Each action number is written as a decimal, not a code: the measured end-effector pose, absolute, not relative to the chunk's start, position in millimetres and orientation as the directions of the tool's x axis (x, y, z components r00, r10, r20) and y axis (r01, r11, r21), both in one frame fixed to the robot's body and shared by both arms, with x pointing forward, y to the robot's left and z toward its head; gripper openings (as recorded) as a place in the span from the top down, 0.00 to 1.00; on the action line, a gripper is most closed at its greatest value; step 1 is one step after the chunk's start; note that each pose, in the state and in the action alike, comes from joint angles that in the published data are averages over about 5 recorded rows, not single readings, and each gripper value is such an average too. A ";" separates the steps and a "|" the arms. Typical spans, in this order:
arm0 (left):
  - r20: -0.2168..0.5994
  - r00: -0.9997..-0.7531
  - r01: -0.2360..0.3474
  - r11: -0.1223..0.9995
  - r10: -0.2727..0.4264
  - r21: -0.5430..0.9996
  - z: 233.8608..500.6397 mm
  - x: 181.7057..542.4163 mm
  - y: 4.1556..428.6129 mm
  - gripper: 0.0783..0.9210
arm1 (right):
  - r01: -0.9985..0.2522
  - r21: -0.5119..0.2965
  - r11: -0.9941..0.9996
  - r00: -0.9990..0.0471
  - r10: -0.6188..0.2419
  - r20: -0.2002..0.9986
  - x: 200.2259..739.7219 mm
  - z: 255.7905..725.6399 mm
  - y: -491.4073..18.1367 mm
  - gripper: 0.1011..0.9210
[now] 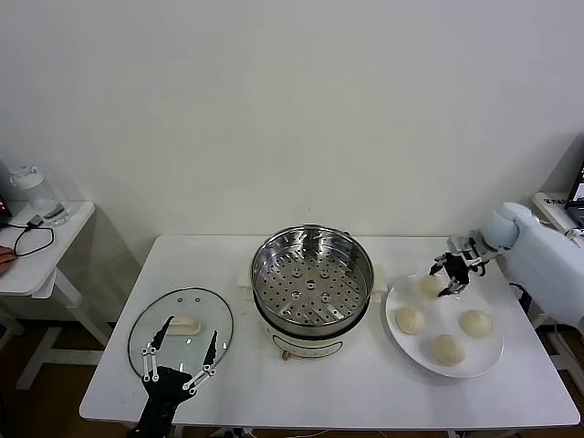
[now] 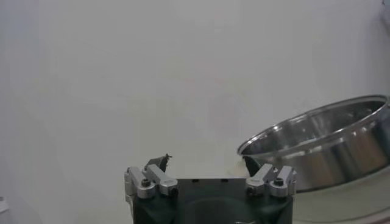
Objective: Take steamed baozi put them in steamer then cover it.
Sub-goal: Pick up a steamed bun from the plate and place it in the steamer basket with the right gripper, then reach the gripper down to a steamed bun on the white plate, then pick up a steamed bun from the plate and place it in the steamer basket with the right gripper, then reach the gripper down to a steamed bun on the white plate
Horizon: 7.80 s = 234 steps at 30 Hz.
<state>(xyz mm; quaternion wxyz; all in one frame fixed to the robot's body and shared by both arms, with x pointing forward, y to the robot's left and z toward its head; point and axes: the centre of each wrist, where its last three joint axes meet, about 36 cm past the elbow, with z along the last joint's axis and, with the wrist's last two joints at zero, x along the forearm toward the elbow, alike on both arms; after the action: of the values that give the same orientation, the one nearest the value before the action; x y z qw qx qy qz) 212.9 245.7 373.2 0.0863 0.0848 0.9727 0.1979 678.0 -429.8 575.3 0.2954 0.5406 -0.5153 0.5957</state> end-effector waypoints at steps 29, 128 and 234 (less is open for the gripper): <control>-0.161 -0.966 0.126 0.914 0.201 0.387 382.7 210.5 242.4 0.12 | -0.189 -0.277 -0.942 -0.237 -0.230 0.944 680.8 684.2 -153.9 0.33; -0.183 -0.961 0.123 0.916 0.205 0.382 384.5 213.7 239.8 0.12 | -0.996 -0.049 -0.069 -0.031 -0.236 0.971 630.5 460.9 -392.0 0.17; -0.239 -0.944 0.130 0.921 0.228 0.366 399.6 221.7 228.8 0.12 | -0.916 -0.165 -0.365 -0.083 -0.231 0.969 667.8 692.4 -231.0 0.12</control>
<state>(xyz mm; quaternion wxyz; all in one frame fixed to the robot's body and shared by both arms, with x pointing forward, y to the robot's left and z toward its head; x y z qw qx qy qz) 221.7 228.8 399.6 0.1397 0.0920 0.9702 0.1755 667.8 -231.0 692.4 0.3046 0.6049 -0.4741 0.5626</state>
